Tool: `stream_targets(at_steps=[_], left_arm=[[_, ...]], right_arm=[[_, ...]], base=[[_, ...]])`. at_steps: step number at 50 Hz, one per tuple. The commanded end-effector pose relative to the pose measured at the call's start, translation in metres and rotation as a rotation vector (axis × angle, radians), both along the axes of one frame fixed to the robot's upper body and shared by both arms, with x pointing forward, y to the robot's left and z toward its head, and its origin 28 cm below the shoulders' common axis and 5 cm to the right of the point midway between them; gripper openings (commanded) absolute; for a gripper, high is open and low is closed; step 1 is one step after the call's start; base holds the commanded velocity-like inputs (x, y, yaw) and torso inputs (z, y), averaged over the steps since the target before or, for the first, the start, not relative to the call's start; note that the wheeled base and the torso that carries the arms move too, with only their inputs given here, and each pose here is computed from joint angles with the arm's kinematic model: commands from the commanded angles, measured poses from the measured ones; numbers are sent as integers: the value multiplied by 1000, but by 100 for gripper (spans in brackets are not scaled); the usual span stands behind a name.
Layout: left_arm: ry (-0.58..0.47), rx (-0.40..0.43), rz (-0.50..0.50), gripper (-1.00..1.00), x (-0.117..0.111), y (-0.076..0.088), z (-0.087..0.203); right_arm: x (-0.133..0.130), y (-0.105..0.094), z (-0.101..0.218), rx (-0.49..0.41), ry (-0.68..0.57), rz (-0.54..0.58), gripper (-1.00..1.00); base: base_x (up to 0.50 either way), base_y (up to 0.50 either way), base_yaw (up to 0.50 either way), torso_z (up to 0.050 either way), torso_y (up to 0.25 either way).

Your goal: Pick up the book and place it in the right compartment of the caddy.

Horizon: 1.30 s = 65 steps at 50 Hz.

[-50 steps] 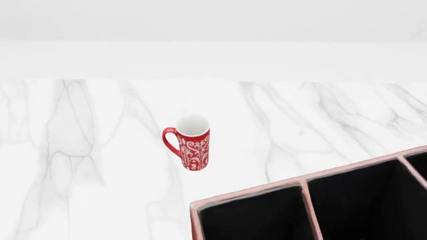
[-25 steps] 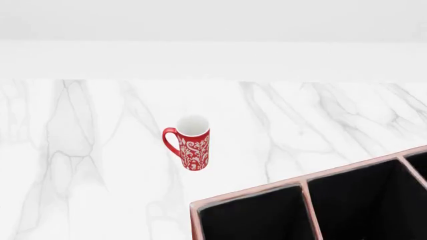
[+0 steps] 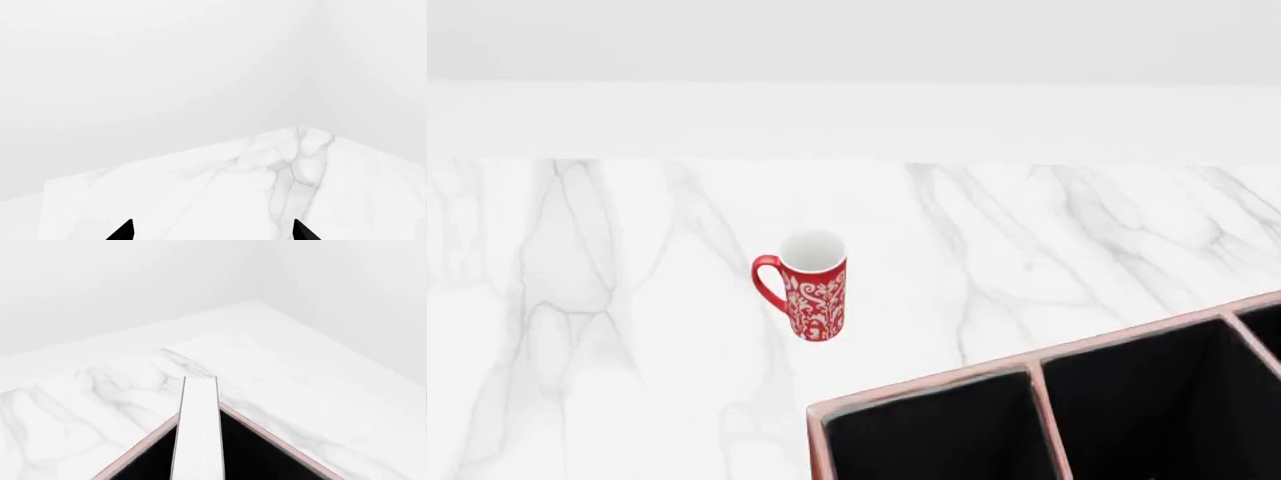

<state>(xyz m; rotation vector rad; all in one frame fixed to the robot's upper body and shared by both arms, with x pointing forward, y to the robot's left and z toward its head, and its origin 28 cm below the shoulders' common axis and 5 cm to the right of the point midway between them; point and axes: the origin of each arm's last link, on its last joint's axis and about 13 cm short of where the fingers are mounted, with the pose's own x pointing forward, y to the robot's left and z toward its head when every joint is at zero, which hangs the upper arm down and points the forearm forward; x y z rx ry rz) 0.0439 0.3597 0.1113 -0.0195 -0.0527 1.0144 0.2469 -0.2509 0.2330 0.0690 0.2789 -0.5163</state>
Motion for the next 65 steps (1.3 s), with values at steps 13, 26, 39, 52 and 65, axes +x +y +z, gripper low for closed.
stream_targets(at_steps=[13,26,39,52,65], left_arm=[[-1,0,1,100,-1,0,0],[1,-1,2,100,-1,0,-1],[1,-1,0,100,0,0,-1],[3,0,-6,100,1,-1,-1],[2,11,-38,100,6,-4,6]], right_arm=[[7,-1,-11,-19,19,-5,-100],[8,-3,-9,13,13,3,100],[7,-3,-8,19,11,6,100],[1,2,17,16,-52,31,100],[3,16,37,-17,-103,85,100]], base=[[0,0,0,0,2],[0,0,0,1,1],[0,0,0,0,0],[0,0,0,0,1],[0,0,0,0,0]])
